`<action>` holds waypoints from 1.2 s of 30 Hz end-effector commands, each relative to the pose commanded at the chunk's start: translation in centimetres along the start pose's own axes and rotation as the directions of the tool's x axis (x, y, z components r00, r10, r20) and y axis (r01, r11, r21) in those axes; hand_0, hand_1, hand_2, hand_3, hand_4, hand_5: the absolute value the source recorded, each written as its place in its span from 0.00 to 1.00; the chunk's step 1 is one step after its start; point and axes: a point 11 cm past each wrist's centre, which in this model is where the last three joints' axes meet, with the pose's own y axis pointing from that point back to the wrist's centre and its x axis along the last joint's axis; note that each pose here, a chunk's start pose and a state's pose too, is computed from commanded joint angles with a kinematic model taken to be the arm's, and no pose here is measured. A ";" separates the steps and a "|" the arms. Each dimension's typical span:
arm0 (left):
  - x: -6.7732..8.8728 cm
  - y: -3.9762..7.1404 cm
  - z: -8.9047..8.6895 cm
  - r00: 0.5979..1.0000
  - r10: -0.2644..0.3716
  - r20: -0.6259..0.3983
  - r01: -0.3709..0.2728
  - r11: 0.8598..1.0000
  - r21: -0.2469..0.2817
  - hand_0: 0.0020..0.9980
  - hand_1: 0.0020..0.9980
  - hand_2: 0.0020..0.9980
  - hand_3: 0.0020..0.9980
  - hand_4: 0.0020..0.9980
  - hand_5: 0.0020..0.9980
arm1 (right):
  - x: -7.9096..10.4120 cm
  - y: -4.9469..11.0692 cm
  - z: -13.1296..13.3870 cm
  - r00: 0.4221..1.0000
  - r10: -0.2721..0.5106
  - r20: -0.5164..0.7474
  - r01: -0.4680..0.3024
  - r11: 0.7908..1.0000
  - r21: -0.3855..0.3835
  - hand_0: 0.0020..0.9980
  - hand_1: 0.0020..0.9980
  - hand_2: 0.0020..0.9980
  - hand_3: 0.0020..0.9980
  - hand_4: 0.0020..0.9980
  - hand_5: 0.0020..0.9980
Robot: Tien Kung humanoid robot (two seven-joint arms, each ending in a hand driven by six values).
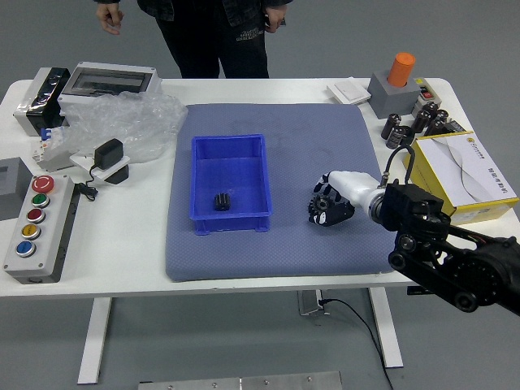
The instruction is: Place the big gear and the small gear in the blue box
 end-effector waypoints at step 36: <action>-0.2 0.0 -0.1 1.000 -0.002 0.003 0.002 1.000 0.002 0.73 0.68 0.70 0.69 0.42 0.02 | -0.6 0.2 -1.0 0.982 0.068 -0.174 -0.063 0.998 0.031 0.63 0.49 0.50 0.59 0.68 0.33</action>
